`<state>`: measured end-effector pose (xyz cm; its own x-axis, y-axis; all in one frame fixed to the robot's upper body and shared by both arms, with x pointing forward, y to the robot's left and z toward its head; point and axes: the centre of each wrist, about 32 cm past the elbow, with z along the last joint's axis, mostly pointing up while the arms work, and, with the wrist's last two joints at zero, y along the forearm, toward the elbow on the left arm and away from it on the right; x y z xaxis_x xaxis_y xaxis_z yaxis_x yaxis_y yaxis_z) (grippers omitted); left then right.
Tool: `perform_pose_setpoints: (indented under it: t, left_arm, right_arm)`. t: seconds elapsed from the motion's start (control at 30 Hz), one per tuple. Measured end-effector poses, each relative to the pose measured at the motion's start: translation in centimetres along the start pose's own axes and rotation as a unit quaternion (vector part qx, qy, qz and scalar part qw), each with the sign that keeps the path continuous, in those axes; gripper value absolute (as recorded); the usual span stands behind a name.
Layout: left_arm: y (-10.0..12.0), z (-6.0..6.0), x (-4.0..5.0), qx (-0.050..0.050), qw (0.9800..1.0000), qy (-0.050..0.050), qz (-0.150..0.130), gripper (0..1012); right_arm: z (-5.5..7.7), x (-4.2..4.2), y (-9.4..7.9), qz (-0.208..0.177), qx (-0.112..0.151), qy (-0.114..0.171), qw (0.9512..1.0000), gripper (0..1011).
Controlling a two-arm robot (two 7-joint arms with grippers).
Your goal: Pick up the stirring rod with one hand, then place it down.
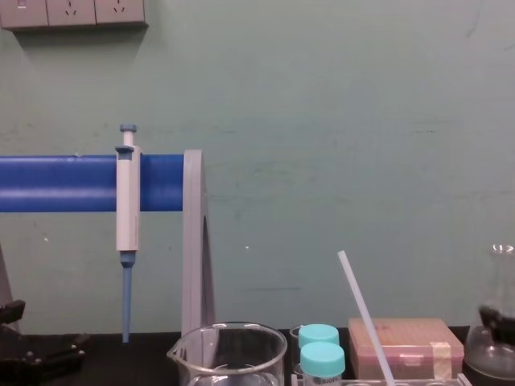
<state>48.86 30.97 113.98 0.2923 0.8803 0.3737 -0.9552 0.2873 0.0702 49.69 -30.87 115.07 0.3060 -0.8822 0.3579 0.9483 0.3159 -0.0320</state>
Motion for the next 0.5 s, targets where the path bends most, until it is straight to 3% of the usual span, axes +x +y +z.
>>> perform_pose_setpoints:
  t: [0.17,0.23,0.27,0.4,0.5]
  left_arm:
    - [0.0,0.0,0.0,0.0,1.0,0.0,0.0,1000]
    - [0.0,0.0,0.0,0.0,1.0,0.0,0.0,1000]
    - [0.0,0.0,0.0,0.0,1.0,0.0,0.0,1000]
    - [0.0,0.0,0.0,0.0,1.0,0.0,0.0,1000]
    - [0.0,0.0,0.0,0.0,1.0,0.0,0.0,1000]
  right_arm:
    - [2.0,0.25,1.2,0.02,0.036,0.049,0.9979,1000]
    - [3.3,0.24,2.2,0.044,0.059,0.087,0.9935,1000]
    - [3.3,0.24,2.2,0.044,0.059,0.087,0.9935,1000]
    - [5.0,0.03,3.6,0.08,0.078,0.135,0.9845,1000]
    - [6.2,-0.33,4.7,0.124,0.082,0.172,0.9739,1000]
